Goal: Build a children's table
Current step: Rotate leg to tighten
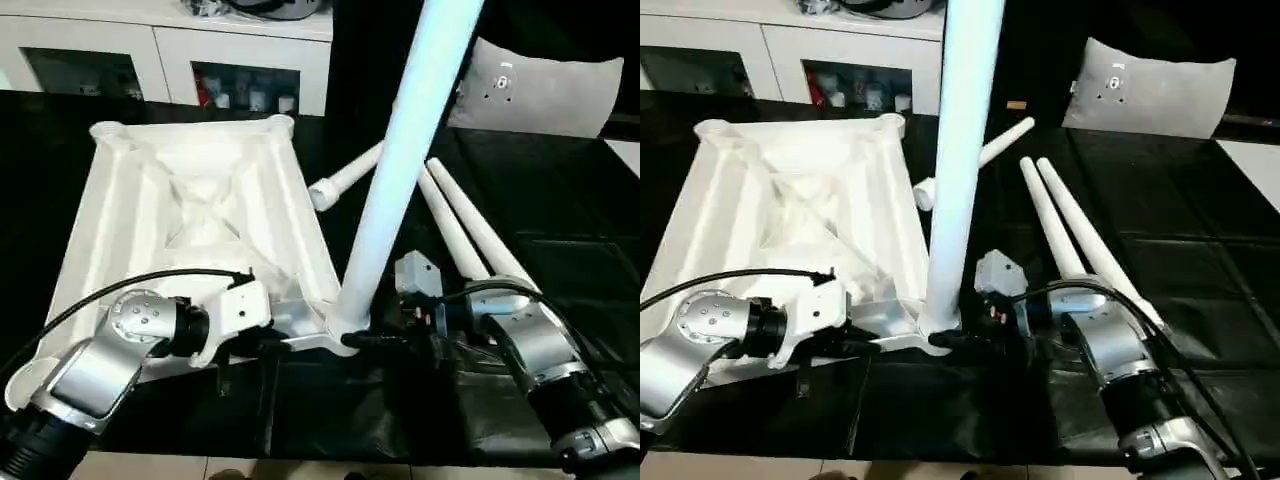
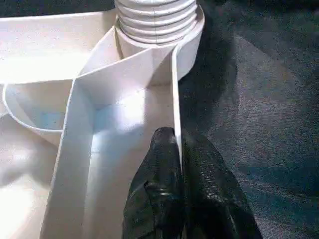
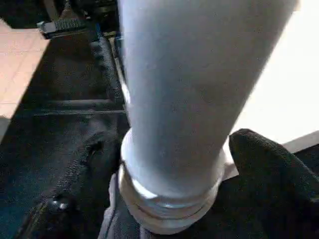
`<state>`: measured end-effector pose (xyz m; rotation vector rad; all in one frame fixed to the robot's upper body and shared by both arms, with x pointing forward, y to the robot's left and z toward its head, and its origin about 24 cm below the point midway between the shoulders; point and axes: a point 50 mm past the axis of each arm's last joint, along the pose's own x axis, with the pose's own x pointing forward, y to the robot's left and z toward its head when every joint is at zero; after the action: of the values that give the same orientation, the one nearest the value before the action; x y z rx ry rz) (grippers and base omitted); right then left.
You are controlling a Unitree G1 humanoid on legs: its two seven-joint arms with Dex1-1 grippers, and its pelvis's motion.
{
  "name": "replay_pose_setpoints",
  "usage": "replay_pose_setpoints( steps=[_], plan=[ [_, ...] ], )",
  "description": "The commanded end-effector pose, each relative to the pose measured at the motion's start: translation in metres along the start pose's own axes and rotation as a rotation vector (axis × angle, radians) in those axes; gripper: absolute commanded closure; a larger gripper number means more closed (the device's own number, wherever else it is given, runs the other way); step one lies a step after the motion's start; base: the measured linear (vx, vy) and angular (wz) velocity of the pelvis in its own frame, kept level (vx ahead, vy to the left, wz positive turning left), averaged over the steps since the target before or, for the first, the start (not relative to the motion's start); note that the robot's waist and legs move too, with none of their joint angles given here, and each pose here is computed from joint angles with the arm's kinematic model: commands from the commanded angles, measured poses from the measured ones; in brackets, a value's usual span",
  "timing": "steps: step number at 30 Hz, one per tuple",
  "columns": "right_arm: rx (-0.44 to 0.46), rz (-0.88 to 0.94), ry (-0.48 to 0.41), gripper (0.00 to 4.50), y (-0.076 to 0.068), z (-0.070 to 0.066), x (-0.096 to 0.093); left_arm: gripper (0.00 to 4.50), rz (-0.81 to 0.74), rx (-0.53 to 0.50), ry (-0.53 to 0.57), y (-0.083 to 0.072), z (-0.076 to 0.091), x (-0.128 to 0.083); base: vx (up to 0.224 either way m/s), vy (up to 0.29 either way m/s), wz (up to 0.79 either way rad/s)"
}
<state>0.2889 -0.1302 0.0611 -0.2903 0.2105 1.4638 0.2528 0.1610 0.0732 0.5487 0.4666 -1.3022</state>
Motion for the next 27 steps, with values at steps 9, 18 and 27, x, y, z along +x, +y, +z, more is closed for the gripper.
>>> replay_pose_setpoints(
  steps=[9, 18, 27],
  plan=[
    [-0.009, 0.074, -0.008, 1.76, -0.002, 0.004, 0.002, 4.5, -0.075, 0.036, -0.009, -0.004, 0.003, 0.002, 0.0, 0.0, 0.0],
    [0.04, 0.118, -0.034, 1.87, 0.007, -0.001, 0.008, 4.5, -0.082, 0.02, -0.003, -0.006, 0.0, 0.002, 0.0, 0.0, 0.0],
    [0.294, -0.113, -0.105, 1.88, 0.015, -0.013, 0.044, 4.5, 0.187, -0.172, -0.152, -0.001, 0.021, 0.013, 0.0, 0.0, 0.0]
  ],
)
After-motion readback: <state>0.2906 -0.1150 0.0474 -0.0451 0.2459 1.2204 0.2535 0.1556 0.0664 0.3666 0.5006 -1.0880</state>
